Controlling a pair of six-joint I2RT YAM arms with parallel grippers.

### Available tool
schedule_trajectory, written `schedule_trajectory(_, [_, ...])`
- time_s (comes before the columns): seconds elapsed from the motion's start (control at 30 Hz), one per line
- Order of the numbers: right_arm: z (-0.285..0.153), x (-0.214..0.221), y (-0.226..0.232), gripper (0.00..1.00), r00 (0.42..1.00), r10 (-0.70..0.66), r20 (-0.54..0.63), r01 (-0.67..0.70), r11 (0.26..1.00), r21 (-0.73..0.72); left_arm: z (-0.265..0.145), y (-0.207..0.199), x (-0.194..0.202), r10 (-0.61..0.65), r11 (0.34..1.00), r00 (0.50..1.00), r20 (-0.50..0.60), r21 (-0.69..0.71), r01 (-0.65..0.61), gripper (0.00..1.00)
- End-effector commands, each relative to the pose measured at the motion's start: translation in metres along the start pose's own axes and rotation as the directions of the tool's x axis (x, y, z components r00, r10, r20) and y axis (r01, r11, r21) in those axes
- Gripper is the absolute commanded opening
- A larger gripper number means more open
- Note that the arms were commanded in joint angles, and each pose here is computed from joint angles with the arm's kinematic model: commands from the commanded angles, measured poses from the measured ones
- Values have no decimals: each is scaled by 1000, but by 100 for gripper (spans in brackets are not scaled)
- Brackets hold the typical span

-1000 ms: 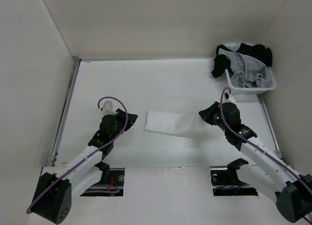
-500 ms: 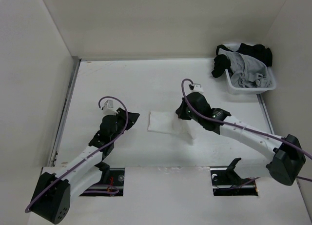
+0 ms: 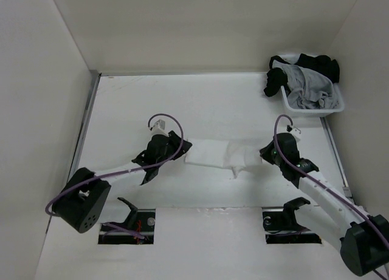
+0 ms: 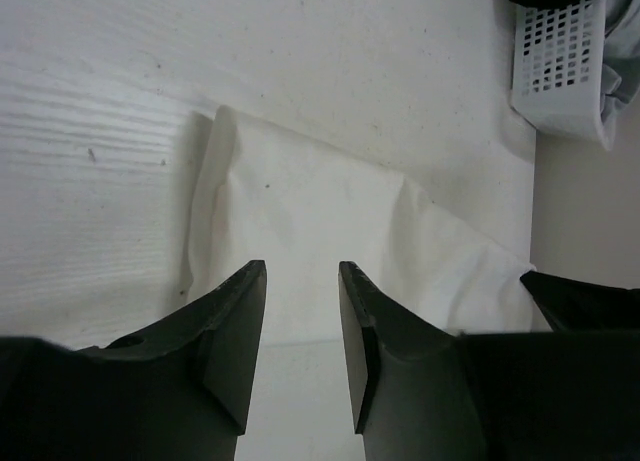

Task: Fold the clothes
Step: Fold the tank top

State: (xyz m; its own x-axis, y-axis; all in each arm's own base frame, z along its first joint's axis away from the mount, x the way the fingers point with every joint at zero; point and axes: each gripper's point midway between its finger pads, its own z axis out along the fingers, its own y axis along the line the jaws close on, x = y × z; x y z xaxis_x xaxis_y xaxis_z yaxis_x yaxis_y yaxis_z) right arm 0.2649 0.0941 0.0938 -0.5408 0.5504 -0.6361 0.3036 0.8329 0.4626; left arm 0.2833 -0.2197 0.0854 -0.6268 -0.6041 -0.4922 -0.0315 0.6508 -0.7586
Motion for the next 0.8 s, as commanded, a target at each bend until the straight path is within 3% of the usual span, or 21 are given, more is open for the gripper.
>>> schedule_trajectory(0.0, [-1, -16, 15, 0, 996, 86, 37, -81, 990, -115, 17, -19, -19, 70, 997, 995, 71, 23, -72, 37])
schedule_trajectory(0.1, [-2, -23, 26, 0, 997, 71, 27, -65, 984, -164, 20, -2, -18, 131, 990, 989, 62, -63, -127, 42])
schedule_trajectory(0.3, [-4, -38, 41, 0, 998, 35, 52, -24, 980, -200, -3, 20, -2, 216, 963, 976, 36, -174, -206, 39])
schedule_trajectory(0.5, [-1, -32, 43, 0, 999, 29, 40, -20, 976, -218, -17, 34, 40, 202, 955, 973, -114, -197, -222, 37])
schedule_trajectory(0.77, [-5, -29, 46, 0, 999, 33, 36, -24, 970, -241, -11, 36, 45, 166, 960, 980, -113, -210, -187, 36])
